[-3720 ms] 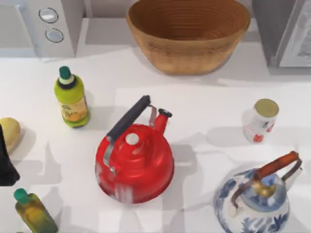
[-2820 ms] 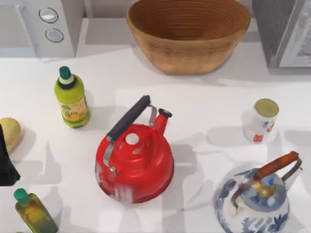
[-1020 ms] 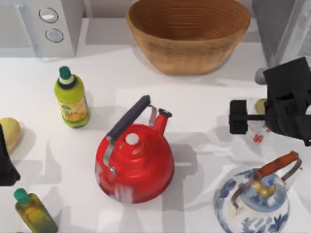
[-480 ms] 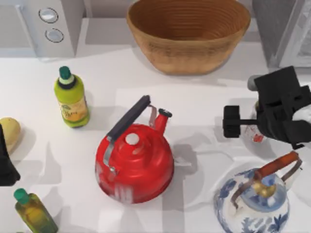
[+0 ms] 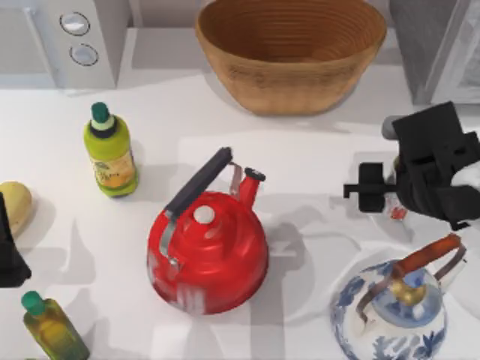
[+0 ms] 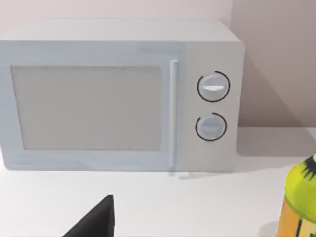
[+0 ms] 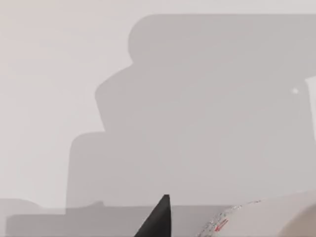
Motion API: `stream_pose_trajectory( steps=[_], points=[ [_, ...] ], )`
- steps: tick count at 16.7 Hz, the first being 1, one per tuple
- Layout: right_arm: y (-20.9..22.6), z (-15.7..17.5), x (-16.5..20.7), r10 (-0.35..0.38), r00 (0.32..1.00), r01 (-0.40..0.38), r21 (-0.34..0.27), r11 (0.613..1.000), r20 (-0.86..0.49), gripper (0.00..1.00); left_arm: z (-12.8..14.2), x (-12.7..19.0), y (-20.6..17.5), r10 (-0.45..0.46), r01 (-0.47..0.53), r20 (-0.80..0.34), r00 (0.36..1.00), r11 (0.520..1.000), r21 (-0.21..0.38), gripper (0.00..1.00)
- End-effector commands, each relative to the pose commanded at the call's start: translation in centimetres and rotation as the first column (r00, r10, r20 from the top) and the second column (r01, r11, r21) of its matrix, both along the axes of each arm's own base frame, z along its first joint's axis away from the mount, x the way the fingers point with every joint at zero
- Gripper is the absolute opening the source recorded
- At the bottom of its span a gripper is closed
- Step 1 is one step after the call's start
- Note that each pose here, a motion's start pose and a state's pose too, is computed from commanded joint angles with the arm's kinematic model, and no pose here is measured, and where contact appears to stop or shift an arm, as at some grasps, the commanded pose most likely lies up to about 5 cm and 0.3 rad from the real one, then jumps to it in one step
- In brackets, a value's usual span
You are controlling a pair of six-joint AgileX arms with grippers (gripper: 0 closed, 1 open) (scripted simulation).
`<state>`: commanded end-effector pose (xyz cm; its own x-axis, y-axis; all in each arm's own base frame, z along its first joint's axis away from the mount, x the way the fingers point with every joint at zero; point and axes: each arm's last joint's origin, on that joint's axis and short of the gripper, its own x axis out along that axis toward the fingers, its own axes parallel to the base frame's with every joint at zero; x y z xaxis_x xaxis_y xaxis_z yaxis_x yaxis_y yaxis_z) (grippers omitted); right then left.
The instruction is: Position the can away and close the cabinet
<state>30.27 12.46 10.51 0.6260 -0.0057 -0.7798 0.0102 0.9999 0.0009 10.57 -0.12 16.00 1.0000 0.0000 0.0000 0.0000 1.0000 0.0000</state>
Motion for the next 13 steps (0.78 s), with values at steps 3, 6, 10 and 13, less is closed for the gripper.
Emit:
stream_pose_trajectory(
  steps=[3, 6, 10, 13],
  points=[
    [0.0, 0.0, 0.0, 0.0, 1.0, 0.0, 0.0, 1.0, 0.0, 0.25, 0.0, 0.0, 0.0, 0.0, 0.0, 0.0, 1.0, 1.0, 0.0, 1.0],
    [0.0, 0.0, 0.0, 0.0, 1.0, 0.0, 0.0, 1.0, 0.0, 0.02, 0.0, 0.0, 0.0, 0.0, 0.0, 0.0, 1.0, 1.0, 0.0, 1.0],
    [0.0, 0.0, 0.0, 0.0, 1.0, 0.0, 0.0, 1.0, 0.0, 0.0, 0.0, 0.0, 0.0, 0.0, 0.0, 0.0, 1.0, 1.0, 0.0, 1.0],
    [0.0, 0.0, 0.0, 0.0, 1.0, 0.0, 0.0, 1.0, 0.0, 0.0, 0.0, 0.0, 0.0, 0.0, 0.0, 0.0, 1.0, 1.0, 0.0, 1.0]
  ],
)
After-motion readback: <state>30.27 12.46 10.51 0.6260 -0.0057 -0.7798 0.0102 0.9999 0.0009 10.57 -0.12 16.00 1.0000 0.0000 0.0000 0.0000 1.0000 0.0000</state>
